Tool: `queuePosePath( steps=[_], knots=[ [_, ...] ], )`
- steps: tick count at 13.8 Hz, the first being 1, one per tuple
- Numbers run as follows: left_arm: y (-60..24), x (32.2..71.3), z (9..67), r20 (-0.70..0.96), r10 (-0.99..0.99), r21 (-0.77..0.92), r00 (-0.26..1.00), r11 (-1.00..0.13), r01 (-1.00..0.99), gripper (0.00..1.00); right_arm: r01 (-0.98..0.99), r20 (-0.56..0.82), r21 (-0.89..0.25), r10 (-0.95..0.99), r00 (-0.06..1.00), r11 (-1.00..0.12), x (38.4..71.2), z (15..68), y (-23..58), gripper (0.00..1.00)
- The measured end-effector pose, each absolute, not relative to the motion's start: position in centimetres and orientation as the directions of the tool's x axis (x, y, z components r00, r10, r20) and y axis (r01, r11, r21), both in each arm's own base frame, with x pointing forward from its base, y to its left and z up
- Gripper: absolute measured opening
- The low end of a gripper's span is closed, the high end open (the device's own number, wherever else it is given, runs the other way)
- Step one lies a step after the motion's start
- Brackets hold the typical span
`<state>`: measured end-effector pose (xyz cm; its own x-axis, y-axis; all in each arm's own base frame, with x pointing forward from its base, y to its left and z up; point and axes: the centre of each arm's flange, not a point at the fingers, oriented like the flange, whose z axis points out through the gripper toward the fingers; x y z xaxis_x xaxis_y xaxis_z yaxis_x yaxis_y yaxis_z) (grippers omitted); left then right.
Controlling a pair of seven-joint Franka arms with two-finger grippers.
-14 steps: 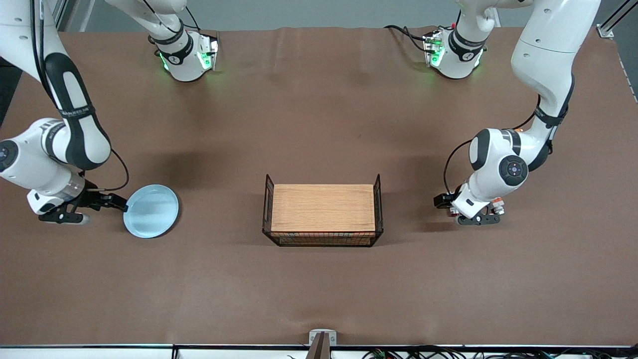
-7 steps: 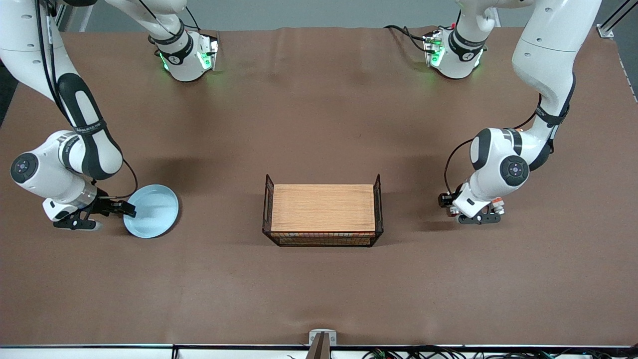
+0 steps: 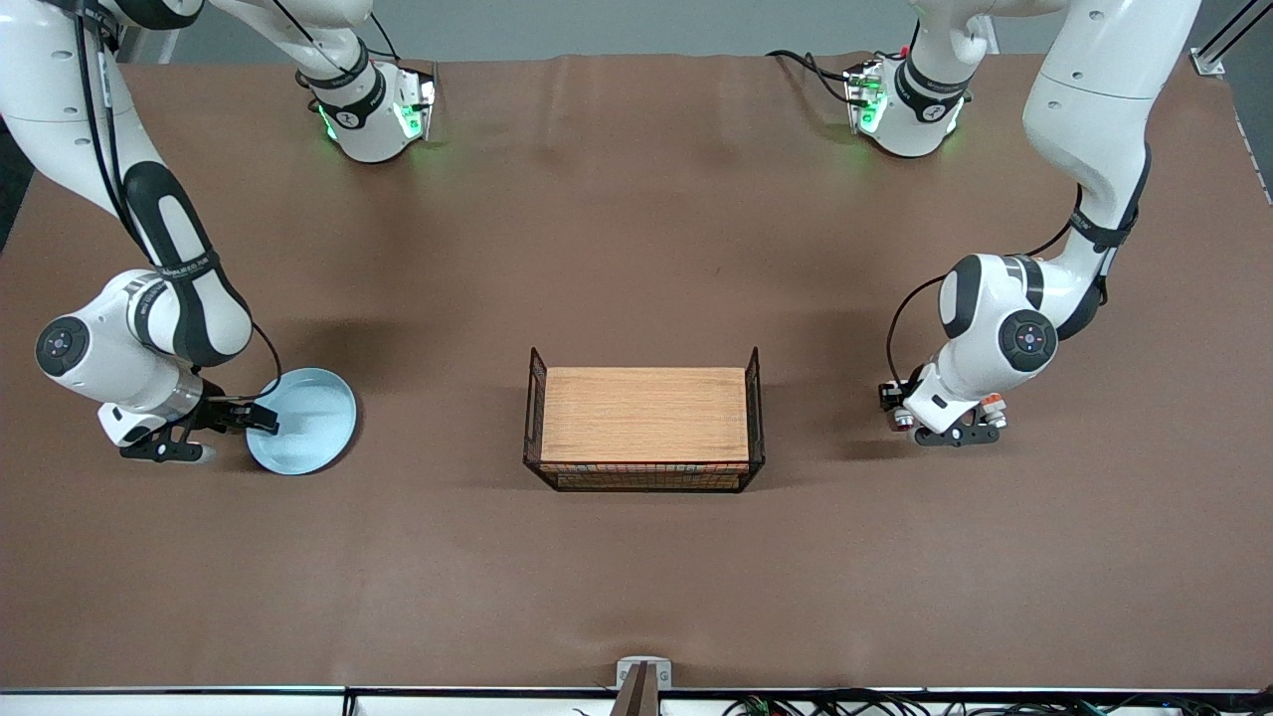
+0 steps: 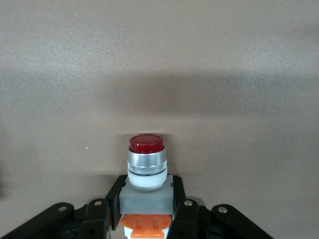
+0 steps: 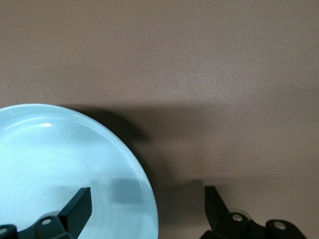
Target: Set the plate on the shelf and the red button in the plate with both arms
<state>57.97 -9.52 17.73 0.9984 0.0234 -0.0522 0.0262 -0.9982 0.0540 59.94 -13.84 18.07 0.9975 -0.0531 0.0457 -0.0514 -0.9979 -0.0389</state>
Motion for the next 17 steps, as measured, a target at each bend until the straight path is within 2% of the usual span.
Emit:
queuePosePath(
  steps=[5,13,15,17],
  knots=[
    [-9.6,58.7,18.8,-0.029,0.024,0.058,0.999,-0.998,0.026,0.42,-0.036,0.038,-0.037,-0.037,0.999,-0.999,59.4,17.9,-15.7,1.0],
    [-9.4,59.9,24.7,0.03,0.03,0.062,0.999,-0.998,0.028,0.42,-0.059,-0.029,-0.062,-0.057,0.998,-0.996,58.7,16.6,-14.9,0.97],
    [-9.3,60.2,26.4,0.006,0.029,0.058,1.0,-0.998,0.029,0.42,-0.062,-0.032,-0.064,-0.06,0.998,-0.996,58.7,16.6,-14.8,0.94],
    [-9.3,60.8,28.3,-0.02,0.03,0.054,0.999,-0.998,0.031,0.42,-0.063,-0.029,-0.063,-0.061,0.998,-0.996,58.9,16.9,-14.8,0.76]
  ],
)
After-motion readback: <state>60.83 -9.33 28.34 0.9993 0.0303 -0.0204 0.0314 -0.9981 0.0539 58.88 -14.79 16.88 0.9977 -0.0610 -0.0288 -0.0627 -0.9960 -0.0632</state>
